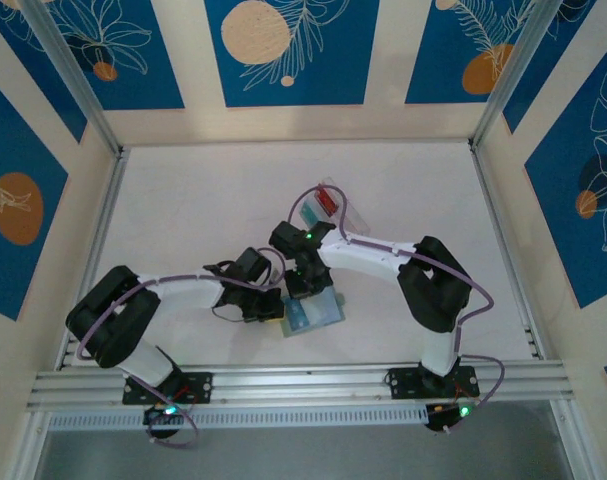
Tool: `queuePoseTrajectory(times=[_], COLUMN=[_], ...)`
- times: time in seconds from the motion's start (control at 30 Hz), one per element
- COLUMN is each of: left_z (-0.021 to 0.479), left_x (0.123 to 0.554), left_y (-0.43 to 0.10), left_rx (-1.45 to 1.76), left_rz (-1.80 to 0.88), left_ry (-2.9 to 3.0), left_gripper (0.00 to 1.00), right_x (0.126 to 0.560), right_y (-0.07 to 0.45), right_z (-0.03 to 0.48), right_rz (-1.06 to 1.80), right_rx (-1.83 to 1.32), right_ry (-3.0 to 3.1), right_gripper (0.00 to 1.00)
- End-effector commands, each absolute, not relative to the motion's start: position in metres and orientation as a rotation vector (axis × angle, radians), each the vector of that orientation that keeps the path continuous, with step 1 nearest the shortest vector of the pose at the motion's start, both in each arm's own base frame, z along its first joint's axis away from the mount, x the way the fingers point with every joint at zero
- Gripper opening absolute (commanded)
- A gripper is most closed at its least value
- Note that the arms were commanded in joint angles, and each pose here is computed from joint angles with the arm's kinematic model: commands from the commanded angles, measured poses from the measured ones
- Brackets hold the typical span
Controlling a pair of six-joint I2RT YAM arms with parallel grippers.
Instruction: Put the credit cards into the card holder
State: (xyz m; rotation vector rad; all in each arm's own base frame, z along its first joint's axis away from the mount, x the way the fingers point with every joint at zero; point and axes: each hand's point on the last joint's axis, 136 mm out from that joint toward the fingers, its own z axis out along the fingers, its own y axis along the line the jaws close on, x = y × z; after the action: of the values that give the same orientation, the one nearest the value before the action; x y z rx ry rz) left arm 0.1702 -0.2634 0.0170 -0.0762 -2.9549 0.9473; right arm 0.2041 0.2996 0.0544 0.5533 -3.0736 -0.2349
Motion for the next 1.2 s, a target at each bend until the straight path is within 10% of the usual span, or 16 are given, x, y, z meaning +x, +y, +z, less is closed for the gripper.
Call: queuePoseTrajectory(times=[0.0,0.73,1.17], left_z=[-0.005,-0.003,0.0], left_x=[0.16,0.159,0.16], left_y=[-0.255,-0.255,-0.257], left_rx=[-0.051,-0.034,-0.034], left_rz=[0.84,0.856,0.872], left_ry=[-2.96,-2.961,-2.958], left_gripper=[0.0,0.0,0.0], right_x=[0.193,0.184,0.175], right_y=[0.319,0.319,0.326], right_z=[0.051,0.059,0.071], right_rz=[-0.359,-0.53,-0.753], right_rx=[0.521,0.444,0.366], right_ry=[-2.987,-2.943,-2.852], right_gripper=[0.03,0.52,0.63])
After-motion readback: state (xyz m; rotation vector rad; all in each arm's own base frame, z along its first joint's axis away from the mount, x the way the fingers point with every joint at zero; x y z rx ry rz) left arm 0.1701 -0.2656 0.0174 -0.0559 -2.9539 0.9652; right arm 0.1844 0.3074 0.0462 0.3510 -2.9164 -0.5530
